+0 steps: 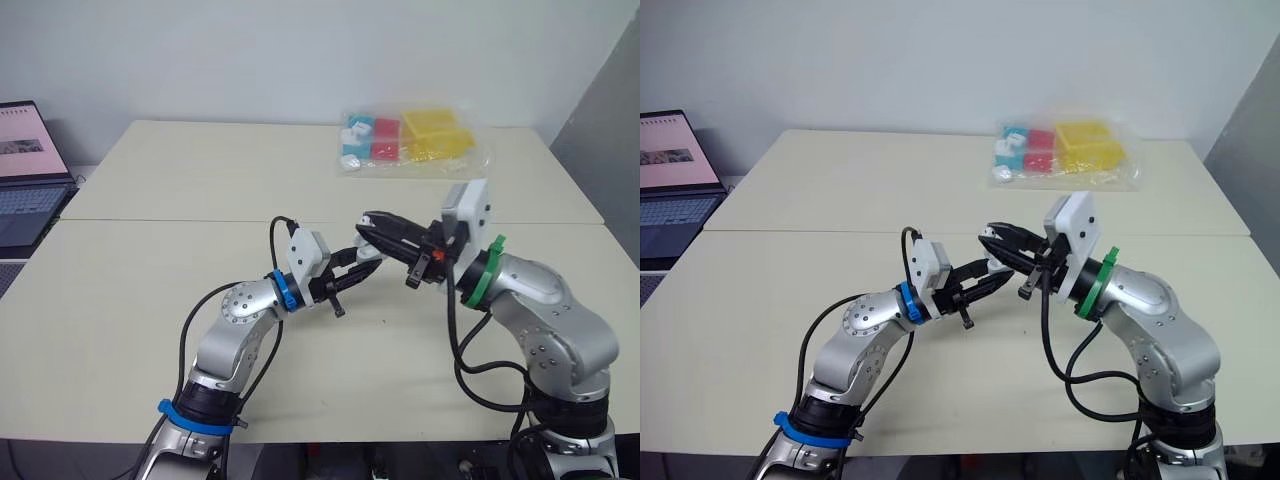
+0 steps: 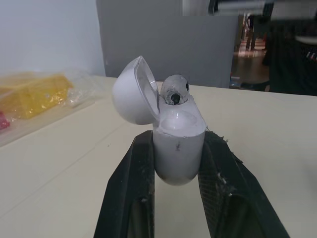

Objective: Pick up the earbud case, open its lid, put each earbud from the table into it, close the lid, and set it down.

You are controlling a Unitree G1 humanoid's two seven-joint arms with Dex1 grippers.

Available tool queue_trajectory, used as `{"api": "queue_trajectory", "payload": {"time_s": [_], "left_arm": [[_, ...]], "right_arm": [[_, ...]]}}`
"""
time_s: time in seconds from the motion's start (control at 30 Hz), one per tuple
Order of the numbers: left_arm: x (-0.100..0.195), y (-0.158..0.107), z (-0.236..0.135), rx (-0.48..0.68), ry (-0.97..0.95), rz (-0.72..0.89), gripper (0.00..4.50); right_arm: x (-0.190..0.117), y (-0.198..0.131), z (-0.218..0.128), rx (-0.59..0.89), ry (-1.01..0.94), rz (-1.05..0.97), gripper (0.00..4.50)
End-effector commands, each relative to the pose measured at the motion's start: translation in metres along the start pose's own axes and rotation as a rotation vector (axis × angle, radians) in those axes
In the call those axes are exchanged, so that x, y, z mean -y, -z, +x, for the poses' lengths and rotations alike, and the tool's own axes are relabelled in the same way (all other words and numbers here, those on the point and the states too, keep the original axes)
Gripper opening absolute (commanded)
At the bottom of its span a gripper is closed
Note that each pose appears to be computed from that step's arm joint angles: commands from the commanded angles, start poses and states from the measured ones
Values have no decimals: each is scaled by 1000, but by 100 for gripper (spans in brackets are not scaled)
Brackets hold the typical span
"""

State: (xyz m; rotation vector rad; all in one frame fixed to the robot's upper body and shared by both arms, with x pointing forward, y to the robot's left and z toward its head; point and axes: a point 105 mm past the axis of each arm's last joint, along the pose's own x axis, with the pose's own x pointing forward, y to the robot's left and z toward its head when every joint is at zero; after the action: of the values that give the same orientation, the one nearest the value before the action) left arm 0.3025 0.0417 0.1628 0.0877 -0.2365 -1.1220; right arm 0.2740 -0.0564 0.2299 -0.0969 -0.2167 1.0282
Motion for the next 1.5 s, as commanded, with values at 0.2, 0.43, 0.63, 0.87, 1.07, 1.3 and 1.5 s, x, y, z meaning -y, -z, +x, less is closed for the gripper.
{"api": "queue_trajectory", "payload": {"time_s": [0.2,0.43,0.63,0.87,1.07,1.3,1.5], "left_arm": [[0,-12,0,28,7,17,81],[0,-14,-1,25,8,19,81],[1,-16,-1,24,10,16,81],[2,-16,0,23,13,11,81],[3,-17,0,21,16,11,81],[2,-18,-1,23,11,14,81],[3,-18,-1,23,11,13,81]], "right_arm": [[0,0,2,38,22,-103,44],[-4,12,-1,25,15,-104,44],[-4,22,-2,21,36,-105,44],[-1,31,-3,28,77,-126,44],[-3,33,0,41,79,-125,44],[-3,42,-2,13,78,-126,44],[-4,44,-6,-2,73,-83,119]]}}
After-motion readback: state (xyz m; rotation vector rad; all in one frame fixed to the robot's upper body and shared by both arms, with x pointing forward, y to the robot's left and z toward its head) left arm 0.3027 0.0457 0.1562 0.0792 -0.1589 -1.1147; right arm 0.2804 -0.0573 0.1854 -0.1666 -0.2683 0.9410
